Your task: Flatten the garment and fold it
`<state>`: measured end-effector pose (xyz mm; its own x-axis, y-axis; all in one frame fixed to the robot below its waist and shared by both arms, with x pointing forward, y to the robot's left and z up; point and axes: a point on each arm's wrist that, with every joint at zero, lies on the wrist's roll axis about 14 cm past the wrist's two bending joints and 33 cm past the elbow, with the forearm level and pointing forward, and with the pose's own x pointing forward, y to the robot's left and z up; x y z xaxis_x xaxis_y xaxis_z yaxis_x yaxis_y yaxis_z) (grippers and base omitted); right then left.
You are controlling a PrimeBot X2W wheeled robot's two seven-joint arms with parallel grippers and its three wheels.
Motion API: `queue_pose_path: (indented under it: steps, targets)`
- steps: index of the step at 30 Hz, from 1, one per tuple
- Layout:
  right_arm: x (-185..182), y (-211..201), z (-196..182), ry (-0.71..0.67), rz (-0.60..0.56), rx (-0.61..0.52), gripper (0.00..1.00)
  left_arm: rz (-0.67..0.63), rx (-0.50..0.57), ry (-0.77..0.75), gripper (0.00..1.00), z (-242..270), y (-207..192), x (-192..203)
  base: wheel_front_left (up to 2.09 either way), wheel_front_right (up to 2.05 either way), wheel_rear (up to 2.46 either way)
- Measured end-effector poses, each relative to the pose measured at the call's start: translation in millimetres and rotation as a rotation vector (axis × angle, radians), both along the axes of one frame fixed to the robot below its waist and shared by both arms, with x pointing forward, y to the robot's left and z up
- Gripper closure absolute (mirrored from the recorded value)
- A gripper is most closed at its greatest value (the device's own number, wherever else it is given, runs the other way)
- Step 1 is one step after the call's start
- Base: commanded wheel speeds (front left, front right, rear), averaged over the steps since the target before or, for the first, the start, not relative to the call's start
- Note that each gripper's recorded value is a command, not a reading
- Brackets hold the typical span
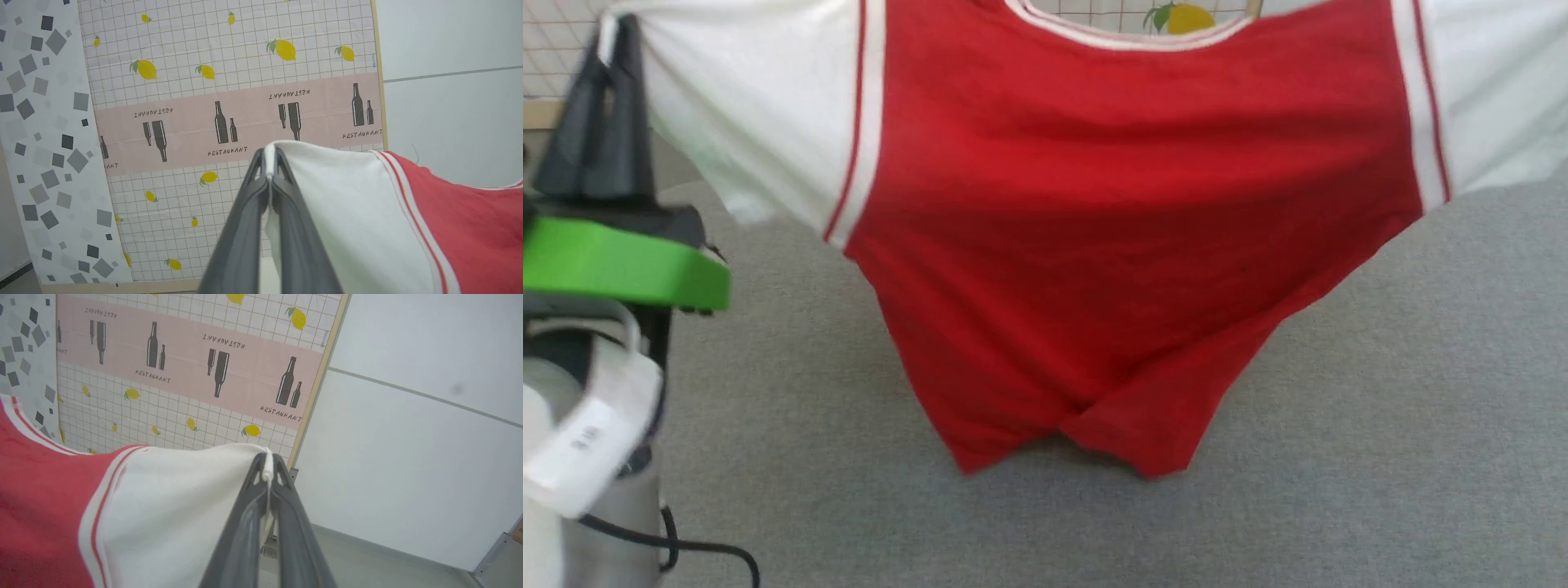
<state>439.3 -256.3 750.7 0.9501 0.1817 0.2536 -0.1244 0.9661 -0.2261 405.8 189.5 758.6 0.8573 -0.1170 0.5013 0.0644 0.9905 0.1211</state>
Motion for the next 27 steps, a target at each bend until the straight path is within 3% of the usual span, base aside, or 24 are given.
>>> queue_pose_path:
  steps: [2, 6, 14, 27]
  targets:
    - [0, -1, 13, -0.030, -0.006, 0.001, 1.00, -0.032, -0.039, -0.003, 1.00, 9, -1, 4, 0.00, 0.00, 0.00]
    - [11, 7, 39, -0.086, 0.006, -0.018, 1.00, -0.031, -0.007, -0.029, 1.00, 29, 4, 23, 0.00, 0.00, 0.00]
    - [73, 1, 73, -0.159, -0.037, -0.030, 1.00, -0.055, -0.030, -0.026, 1.00, 53, 4, 107, 0.00, 0.00, 0.00]
    - [195, -7, 65, -0.170, -0.109, -0.009, 1.00, -0.049, -0.101, -0.044, 1.00, 58, -6, 241, 0.00, 0.00, 0.00]
